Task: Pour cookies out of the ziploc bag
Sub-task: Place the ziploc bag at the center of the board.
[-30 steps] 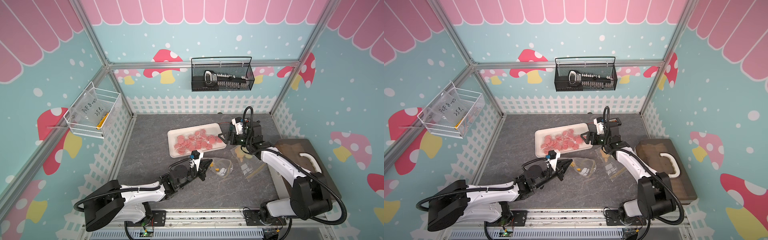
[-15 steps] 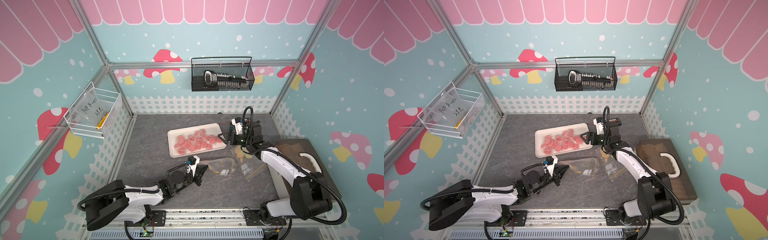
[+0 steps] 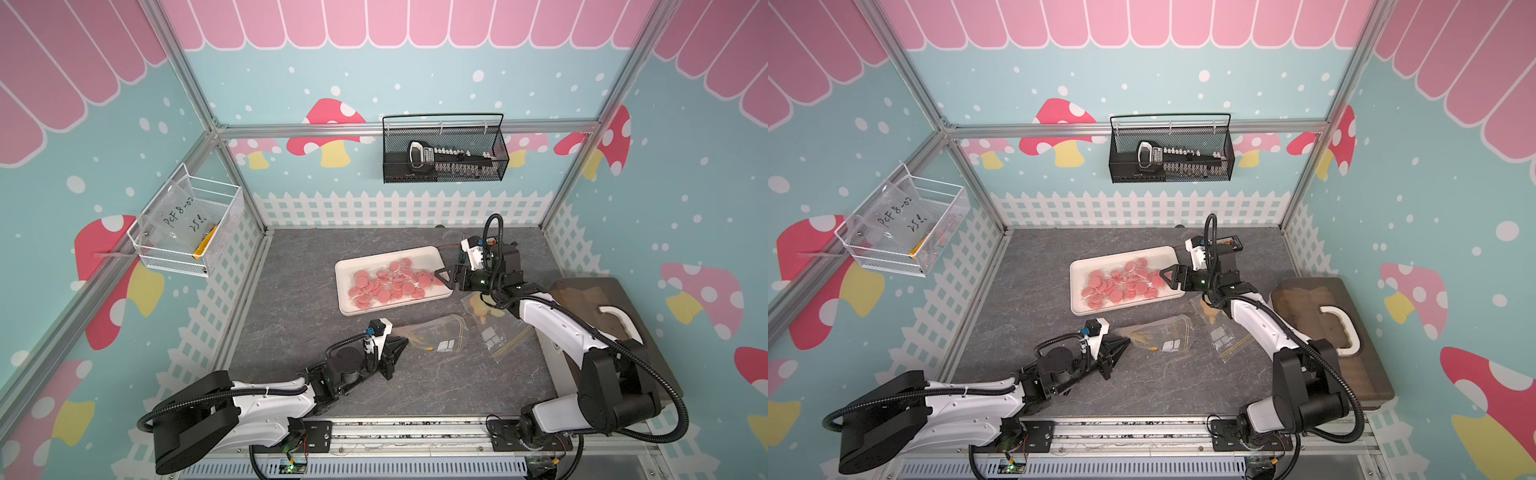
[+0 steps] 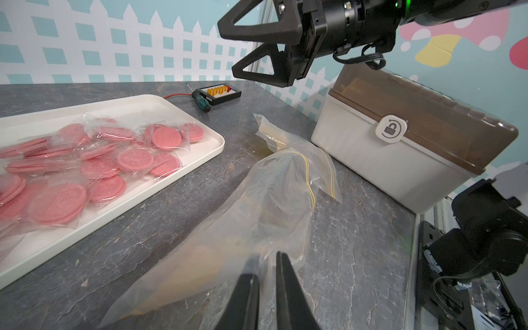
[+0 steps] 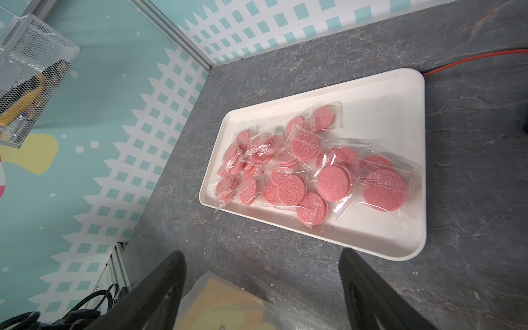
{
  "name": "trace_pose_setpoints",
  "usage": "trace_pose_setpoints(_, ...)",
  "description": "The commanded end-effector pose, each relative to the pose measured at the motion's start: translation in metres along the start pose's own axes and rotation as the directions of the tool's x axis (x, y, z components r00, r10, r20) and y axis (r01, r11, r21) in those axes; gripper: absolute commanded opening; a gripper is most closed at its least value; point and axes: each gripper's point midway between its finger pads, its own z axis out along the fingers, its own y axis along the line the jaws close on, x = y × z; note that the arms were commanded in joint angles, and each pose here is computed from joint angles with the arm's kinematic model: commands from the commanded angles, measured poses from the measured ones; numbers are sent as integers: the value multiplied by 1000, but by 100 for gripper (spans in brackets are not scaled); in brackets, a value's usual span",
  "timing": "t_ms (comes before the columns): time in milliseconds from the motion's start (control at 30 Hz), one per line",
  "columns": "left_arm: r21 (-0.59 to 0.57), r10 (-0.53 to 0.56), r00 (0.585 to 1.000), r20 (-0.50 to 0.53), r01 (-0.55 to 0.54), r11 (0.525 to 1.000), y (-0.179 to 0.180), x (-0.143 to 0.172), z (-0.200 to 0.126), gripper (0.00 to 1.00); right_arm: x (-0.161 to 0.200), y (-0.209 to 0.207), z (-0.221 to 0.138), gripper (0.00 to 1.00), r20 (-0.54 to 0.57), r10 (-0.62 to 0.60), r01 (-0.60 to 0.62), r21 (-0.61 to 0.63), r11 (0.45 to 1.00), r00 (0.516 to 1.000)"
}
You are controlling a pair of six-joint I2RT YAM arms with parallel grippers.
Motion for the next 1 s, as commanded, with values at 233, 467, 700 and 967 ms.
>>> trace_pose_setpoints(233, -40, 7, 999, -31, -9, 999, 8, 8, -10, 37, -7, 2, 2, 84, 12, -5, 5, -21, 1000, 1000)
trace_pose_setpoints(467, -49, 12, 998, -54, -15, 999, 10, 10, -13, 43, -6, 2, 2, 84, 11, -7, 7, -19, 1000, 1000)
trace_pose_setpoints(700, -82, 3, 998, -69, -9, 997, 16, 12, -22, 55, -6, 2, 2, 84, 10, -9, 9, -19, 1000, 1000)
trace_pose_setpoints(967, -163, -14, 994, -111, -4, 987, 30, 18, -29, 67, -8, 4, 3, 84, 8, -10, 10, -32, 999, 1000)
